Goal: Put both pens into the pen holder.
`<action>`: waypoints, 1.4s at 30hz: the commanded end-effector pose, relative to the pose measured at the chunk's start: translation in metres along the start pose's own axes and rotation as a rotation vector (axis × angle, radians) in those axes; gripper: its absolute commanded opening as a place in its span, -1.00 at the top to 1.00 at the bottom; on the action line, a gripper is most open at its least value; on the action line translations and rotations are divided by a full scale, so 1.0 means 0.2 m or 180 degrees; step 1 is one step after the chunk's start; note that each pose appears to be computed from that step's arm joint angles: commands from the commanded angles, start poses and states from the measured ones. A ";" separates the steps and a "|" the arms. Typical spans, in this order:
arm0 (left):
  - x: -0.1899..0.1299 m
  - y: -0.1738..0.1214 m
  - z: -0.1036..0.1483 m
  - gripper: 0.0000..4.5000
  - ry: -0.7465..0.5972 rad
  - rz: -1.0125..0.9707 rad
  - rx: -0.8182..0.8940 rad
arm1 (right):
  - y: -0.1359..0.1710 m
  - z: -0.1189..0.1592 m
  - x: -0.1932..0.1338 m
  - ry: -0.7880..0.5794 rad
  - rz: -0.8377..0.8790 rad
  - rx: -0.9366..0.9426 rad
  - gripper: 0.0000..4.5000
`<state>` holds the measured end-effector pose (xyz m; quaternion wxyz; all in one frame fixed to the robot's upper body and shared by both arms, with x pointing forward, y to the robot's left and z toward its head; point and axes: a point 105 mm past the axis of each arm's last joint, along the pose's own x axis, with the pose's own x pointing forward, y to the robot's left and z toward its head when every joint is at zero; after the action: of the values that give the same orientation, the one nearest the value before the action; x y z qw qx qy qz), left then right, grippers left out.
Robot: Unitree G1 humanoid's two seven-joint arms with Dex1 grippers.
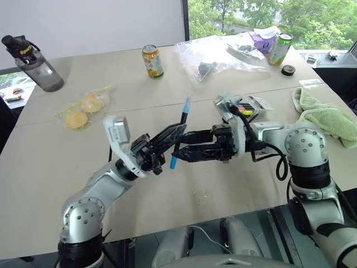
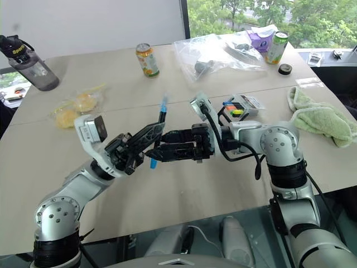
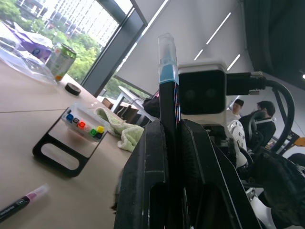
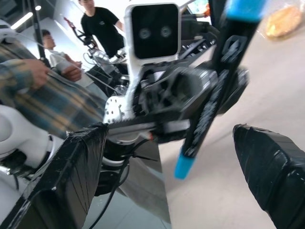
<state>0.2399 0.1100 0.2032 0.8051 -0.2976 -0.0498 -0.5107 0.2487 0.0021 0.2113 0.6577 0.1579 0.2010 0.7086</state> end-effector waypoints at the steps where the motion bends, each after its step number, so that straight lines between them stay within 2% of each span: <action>1: 0.01 -0.04 0.02 0.99 -0.0058 -0.0141 0.0035 | 0.02 0.02 0.02 0.0053 0.0001 -0.0093 -1.00; 3: 0.02 -0.04 0.02 1.00 -0.0051 -0.0149 0.0039 | 0.01 0.03 0.02 0.0040 -0.0019 -0.0088 -0.76; 6: 0.01 -0.04 0.02 1.00 -0.0046 -0.0149 0.0048 | 0.00 0.04 0.02 0.0029 -0.0055 -0.0107 -0.24; 8: 0.01 -0.04 0.02 1.00 -0.0046 -0.0150 0.0048 | 0.00 0.05 0.03 -0.0005 -0.0039 -0.0095 0.13; 10: 0.01 -0.04 0.01 1.00 -0.0043 -0.0155 0.0048 | 0.01 0.06 0.03 -0.0024 -0.0017 -0.0088 0.61; 11: 0.01 -0.04 0.01 1.00 -0.0043 -0.0156 0.0045 | 0.01 0.06 0.03 -0.0018 -0.0014 -0.0091 0.75; 27: 0.04 -0.03 -0.01 1.00 -0.0026 -0.0130 0.0057 | 0.02 0.03 0.03 0.0110 0.0030 -0.0302 0.79; 34: 0.04 -0.07 -0.04 1.00 0.0073 -0.0295 -0.0163 | 0.00 0.04 0.04 0.0089 0.0012 -0.0369 0.79; 35: 0.04 -0.07 -0.04 0.57 0.0079 -0.0276 -0.0160 | 0.00 0.04 0.04 0.0090 0.0010 -0.0376 0.80; 39: 0.04 -0.05 -0.05 -0.14 0.0100 -0.0198 -0.0121 | 0.00 0.03 0.04 0.0103 -0.0007 -0.0408 0.80; 42: 0.05 -0.04 -0.06 -0.81 0.0152 -0.0134 -0.0059 | -0.01 0.04 0.04 0.0076 -0.0012 -0.0410 0.80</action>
<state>0.2384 0.0971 0.1964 0.7902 -0.3083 -0.0274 -0.5290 0.2579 0.0089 0.2029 0.6718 0.1132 0.1971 0.7050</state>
